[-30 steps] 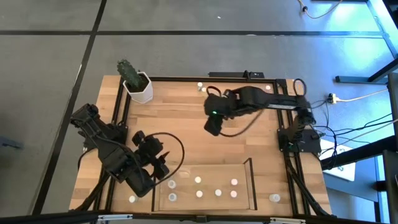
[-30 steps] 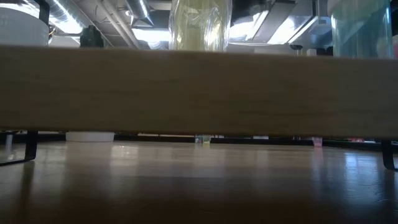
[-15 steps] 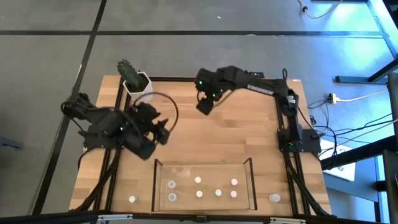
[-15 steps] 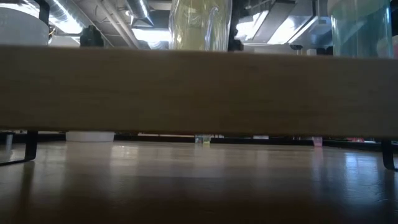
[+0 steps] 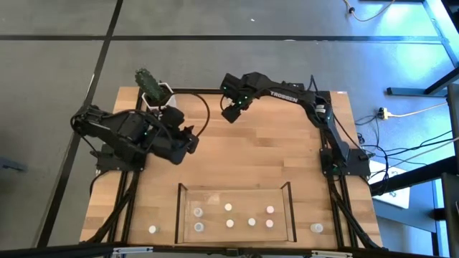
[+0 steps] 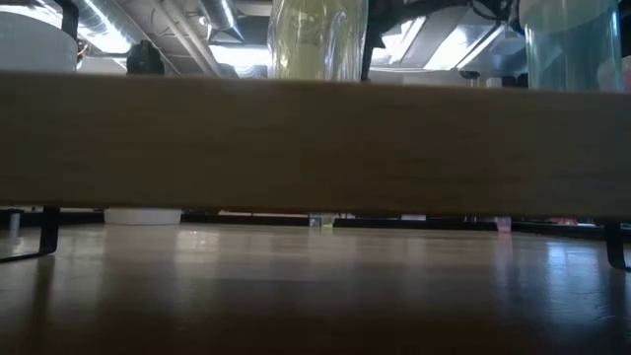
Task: Pick and place medicine bottles onto shelf by color
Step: Put the yellow pill bottle on the shelf aligned with the other yellow pill bottle
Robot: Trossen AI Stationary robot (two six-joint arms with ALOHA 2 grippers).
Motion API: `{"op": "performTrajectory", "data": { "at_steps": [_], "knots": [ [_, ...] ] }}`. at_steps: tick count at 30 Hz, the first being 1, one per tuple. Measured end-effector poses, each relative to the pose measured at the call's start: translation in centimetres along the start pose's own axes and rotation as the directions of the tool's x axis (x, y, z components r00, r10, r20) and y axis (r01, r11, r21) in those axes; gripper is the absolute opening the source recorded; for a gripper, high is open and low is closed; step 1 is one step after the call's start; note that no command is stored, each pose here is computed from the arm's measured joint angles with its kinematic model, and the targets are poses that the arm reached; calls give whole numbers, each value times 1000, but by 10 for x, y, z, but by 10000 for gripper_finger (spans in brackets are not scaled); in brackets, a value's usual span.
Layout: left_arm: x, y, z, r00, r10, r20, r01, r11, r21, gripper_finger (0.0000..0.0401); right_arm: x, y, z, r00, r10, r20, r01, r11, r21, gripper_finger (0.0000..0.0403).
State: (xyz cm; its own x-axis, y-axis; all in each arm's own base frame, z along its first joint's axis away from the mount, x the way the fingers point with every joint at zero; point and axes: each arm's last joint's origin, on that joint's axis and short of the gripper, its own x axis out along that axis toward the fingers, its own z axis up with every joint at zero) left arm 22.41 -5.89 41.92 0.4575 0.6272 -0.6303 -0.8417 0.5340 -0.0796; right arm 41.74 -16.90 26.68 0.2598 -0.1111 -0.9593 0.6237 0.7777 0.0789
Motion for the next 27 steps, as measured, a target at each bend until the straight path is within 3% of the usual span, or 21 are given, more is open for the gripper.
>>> {"op": "performTrajectory", "data": {
  "at_steps": [6, 14, 27],
  "knots": [
    [4, 2, 3, 999, 7, -34, -5, 998, 63, 186, 12, 3, 11, 996, 18, 83, -21, 999, 26, 207],
    [5, 3, 4, 999, 8, -39, -3, 991, 132, 186, 16, -1, 12, 985, -129, 111, 125, 991, 49, 207],
    [5, 3, 4, 999, 8, -39, -2, 991, 137, 186, 33, -10, 17, 983, -153, 98, 144, 985, 91, 207]
  ]
}}
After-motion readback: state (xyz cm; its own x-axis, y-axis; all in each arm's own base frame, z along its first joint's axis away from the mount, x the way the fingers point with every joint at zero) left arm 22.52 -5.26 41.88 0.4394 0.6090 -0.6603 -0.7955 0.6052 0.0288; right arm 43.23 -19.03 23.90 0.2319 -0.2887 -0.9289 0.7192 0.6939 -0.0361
